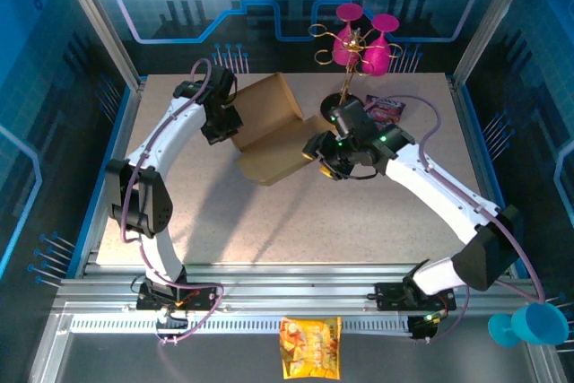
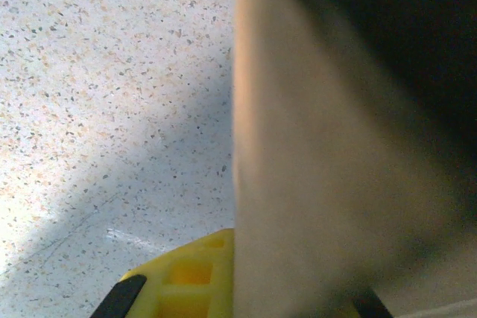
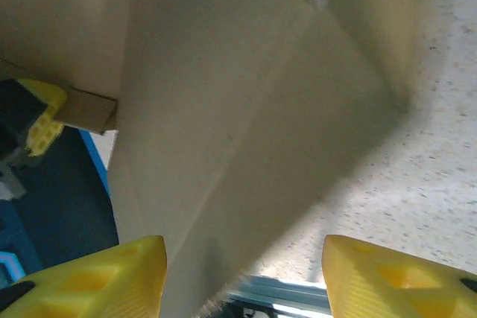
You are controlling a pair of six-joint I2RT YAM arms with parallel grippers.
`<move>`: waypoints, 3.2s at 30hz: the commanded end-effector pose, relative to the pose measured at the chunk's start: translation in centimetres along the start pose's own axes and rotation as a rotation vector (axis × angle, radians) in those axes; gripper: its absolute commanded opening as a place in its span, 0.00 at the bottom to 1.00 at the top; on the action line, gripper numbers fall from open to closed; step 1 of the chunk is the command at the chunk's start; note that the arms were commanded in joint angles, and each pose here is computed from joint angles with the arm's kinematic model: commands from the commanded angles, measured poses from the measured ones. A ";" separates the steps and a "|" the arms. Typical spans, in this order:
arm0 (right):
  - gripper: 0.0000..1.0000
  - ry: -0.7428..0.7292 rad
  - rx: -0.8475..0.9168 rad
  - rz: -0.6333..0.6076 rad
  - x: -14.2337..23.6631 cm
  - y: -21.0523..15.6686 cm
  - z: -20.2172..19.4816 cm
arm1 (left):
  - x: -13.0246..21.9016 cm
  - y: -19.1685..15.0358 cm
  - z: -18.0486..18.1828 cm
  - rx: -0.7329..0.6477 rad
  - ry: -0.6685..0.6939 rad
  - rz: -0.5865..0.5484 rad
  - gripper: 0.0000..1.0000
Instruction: Fold the paper box
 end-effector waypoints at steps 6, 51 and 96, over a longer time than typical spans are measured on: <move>0.39 -0.017 0.034 0.006 -1.7 0.8 2.0 | 0.2 -0.7 0.5 0.046 -0.020 0.023 0.00; 0.00 -0.849 1.584 -0.097 -7.1 5.9 7.2 | 7.6 -1.3 5.5 0.155 -0.258 -0.028 0.57; 0.00 -0.691 1.875 -0.165 -4.7 2.4 8.3 | 5.2 -3.9 -4.8 0.624 -0.591 0.510 0.52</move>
Point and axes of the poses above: each hand's point on the last joint's axis, 136 mm out from that joint toward the fingers, its own x axis back along the fingers, its own z axis along the line the jaws close on, y = z × x, the point moved 3 cm from there along x, back along the fingers, and after that the axes turned 6 degrees about x, right-handed, at the moved point
